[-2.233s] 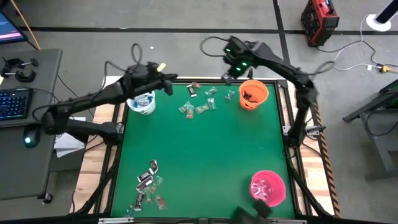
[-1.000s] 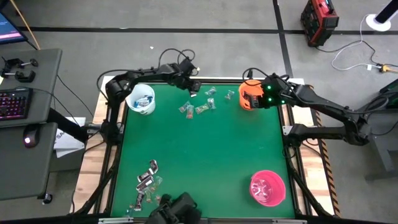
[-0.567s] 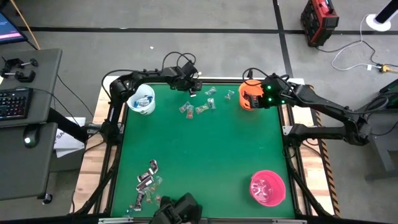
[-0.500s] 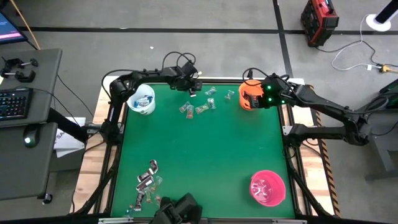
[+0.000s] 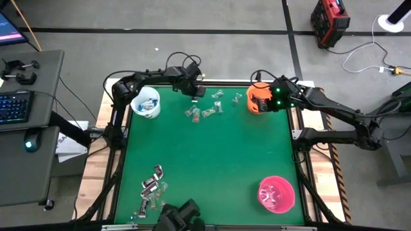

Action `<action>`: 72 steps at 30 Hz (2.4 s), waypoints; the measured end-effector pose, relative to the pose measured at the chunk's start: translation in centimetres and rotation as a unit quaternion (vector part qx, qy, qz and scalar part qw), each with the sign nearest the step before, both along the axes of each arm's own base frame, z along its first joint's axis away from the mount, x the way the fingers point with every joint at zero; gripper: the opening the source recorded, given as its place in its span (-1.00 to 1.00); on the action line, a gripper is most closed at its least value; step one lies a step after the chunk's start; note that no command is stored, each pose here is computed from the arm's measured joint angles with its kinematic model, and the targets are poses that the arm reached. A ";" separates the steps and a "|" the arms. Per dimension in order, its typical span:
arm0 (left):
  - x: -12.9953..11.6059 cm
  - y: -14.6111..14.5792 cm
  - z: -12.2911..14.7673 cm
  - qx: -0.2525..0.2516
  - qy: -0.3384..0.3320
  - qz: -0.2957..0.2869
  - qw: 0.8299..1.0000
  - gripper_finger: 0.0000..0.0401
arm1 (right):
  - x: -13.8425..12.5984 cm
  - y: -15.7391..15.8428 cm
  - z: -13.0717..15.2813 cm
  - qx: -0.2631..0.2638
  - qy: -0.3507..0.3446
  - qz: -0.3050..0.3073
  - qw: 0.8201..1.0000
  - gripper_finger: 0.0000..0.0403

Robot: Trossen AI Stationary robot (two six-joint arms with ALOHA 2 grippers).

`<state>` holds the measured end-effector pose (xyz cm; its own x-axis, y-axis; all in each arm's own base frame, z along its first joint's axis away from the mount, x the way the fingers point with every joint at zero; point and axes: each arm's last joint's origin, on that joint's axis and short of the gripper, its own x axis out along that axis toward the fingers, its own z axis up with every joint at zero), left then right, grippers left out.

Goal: Sort candy by brand, put in halloween buckets
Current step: Put the brown chocolate bar into the orange bucket

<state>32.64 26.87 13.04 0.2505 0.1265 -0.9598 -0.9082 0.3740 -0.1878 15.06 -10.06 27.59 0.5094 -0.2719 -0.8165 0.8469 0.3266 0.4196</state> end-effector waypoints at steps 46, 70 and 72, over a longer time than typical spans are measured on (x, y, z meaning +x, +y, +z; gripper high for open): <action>18.3 -7.9 11.7 0.280 -0.395 -0.219 0.847 -1.00 | 2.8 -1.6 11.6 -0.250 -0.368 0.057 0.894 -0.97; 17.4 -6.3 13.1 0.298 -0.284 -0.281 0.867 -0.13 | 2.8 -1.6 11.6 -0.254 -0.368 0.061 0.892 -0.97; 15.6 -5.9 14.8 0.281 -0.260 -0.308 0.871 -0.11 | 2.8 -1.5 11.6 -0.262 -0.364 0.066 0.892 -0.97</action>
